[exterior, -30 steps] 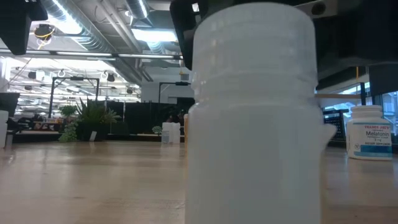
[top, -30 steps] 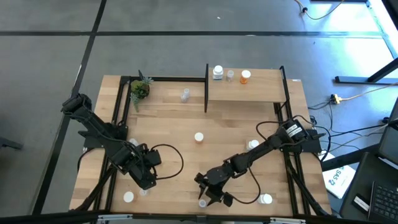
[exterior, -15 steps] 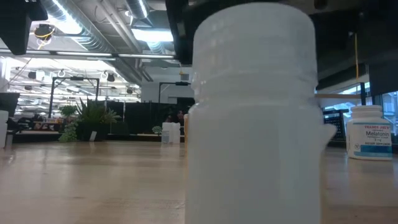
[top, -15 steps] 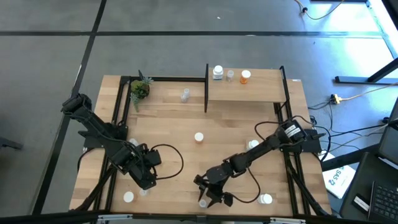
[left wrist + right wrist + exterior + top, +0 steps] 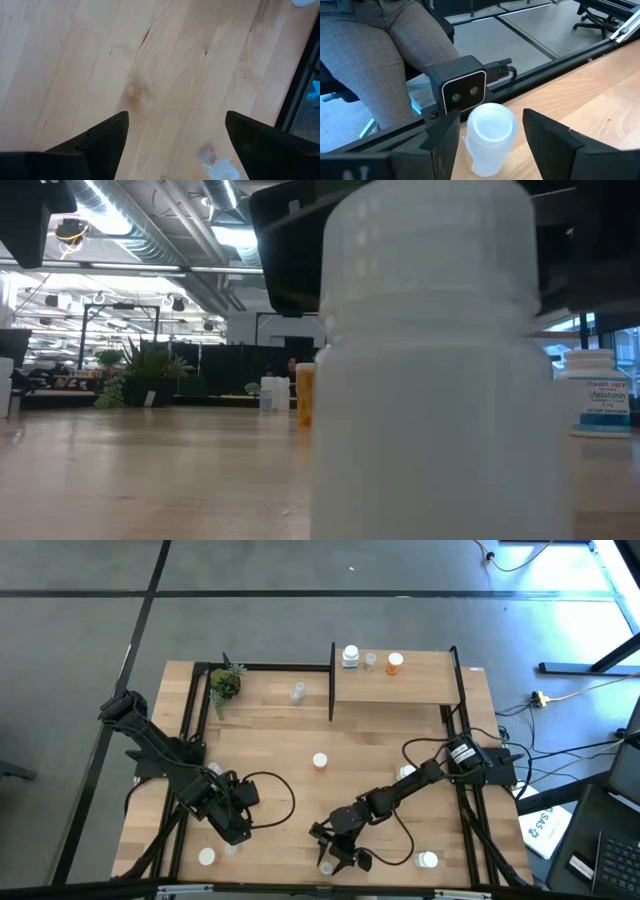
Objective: Pick and place medicine bottles onto shelf by color
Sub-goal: Put the bottom yellow transparent pill bottle on the shelf
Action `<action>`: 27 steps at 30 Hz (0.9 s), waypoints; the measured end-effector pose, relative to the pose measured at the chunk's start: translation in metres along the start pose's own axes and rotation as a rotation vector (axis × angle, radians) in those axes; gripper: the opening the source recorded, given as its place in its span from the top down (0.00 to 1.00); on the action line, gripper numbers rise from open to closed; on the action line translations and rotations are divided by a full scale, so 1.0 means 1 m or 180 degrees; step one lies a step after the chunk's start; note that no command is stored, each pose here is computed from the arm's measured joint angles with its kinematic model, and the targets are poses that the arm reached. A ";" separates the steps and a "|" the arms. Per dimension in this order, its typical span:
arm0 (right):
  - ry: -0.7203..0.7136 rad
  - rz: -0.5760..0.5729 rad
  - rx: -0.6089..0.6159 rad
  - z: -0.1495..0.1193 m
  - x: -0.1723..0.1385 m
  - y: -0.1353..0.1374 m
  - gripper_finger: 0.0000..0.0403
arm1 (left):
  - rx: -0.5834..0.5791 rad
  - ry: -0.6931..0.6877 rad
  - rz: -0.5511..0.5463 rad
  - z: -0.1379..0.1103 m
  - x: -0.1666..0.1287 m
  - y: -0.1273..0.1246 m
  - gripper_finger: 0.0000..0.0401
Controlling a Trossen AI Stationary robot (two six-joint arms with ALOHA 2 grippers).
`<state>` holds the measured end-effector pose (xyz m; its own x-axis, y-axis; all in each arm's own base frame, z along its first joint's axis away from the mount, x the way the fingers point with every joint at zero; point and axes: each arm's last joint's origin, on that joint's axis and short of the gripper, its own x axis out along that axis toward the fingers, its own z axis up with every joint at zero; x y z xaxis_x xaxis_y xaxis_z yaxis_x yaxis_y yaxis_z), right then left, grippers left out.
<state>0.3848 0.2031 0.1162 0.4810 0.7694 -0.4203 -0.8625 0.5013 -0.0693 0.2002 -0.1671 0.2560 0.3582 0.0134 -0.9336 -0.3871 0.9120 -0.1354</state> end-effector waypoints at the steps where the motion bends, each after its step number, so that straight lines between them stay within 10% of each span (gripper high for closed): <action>1: -0.0001 -0.0001 0.0000 0.000 0.000 0.000 0.45 | 0.0000 -0.0001 0.0000 0.000 0.000 0.000 0.19; 27: 0.0024 -0.0059 0.0048 0.000 0.000 -0.001 0.64 | 0.0000 0.0001 0.0001 0.000 0.000 0.000 0.19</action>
<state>0.3852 0.2026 0.1161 0.4955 0.7571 -0.4258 -0.8510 0.5213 -0.0636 0.2002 -0.1671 0.2560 0.3579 0.0137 -0.9336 -0.3872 0.9121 -0.1351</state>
